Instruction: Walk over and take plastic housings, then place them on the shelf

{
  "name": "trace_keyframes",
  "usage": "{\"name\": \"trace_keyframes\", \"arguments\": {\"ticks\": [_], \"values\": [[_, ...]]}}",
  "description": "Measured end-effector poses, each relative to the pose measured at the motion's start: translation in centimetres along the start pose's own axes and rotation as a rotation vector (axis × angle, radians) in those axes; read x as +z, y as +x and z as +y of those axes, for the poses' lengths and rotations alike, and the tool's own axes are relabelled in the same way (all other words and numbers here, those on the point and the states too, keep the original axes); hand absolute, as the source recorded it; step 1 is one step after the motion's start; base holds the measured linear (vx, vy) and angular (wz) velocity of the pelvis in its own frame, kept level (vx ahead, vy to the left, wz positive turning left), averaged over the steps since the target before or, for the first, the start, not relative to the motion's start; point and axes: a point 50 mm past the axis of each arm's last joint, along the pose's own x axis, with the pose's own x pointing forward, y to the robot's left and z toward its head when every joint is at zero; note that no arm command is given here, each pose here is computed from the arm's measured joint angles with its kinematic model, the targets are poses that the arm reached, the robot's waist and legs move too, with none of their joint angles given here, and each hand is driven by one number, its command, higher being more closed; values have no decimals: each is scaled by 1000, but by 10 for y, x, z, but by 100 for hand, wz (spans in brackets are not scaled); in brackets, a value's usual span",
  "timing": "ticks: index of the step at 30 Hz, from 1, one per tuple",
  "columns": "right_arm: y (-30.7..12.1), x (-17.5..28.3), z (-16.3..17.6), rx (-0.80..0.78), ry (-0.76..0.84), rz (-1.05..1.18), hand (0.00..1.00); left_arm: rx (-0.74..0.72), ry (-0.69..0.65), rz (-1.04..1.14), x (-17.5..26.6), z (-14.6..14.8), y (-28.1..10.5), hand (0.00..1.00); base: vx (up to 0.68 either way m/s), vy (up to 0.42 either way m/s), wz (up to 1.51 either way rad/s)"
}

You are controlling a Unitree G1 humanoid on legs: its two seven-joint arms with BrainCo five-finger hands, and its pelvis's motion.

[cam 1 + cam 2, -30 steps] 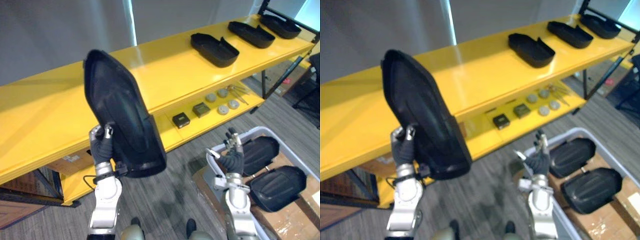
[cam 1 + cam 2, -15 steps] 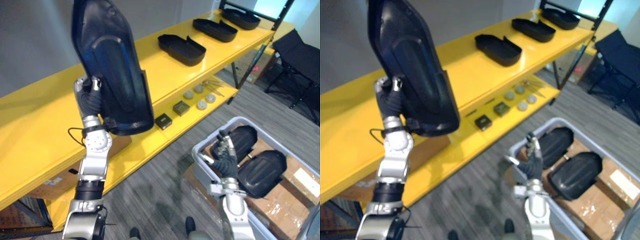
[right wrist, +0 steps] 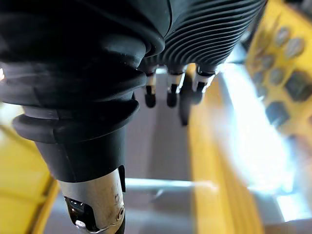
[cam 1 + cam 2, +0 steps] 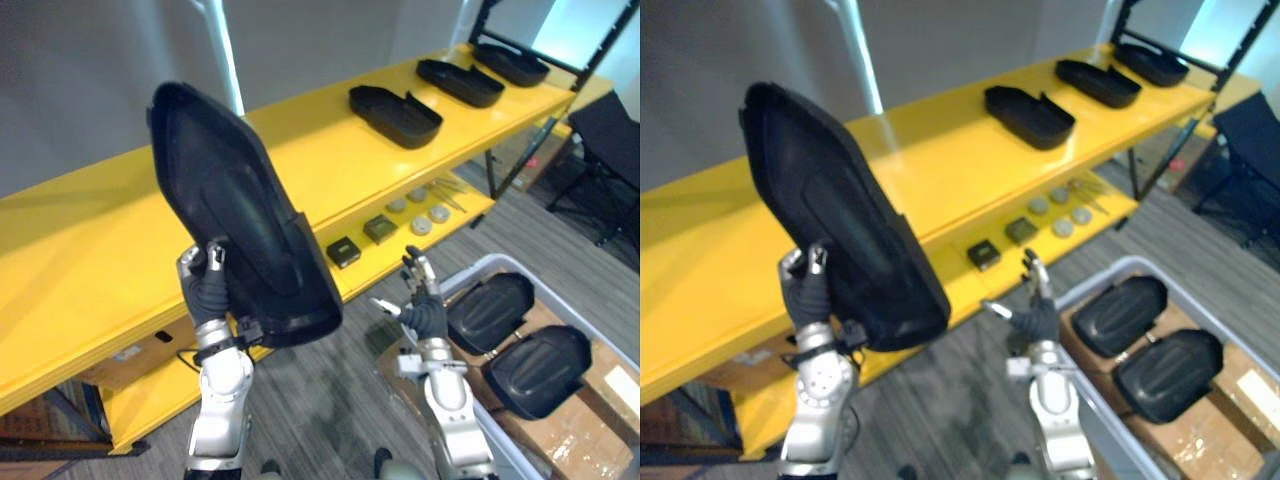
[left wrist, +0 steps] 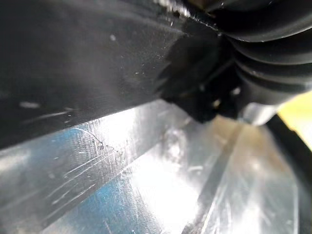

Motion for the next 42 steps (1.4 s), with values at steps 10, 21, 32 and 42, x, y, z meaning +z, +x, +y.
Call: {"name": "trace_keyframes", "arguments": {"ticks": [10,21,32,42], "values": [[11,6,-16,-15,-76,-41,0,2,-25,-10,3,3,-9,100,165,-183,61],[8,23,-56,-195,-122,-118,0,-27,-155,-79,20,-18,5,100,175,10,20],[-6,28,-33,-196,-26,-124,0,-79,-64,-171,24,-24,38,100,39,83,-34],[-11,24,-36,-175,-48,-101,0,-125,45,-109,10,-47,104,100,-19,-11,-33]]}}
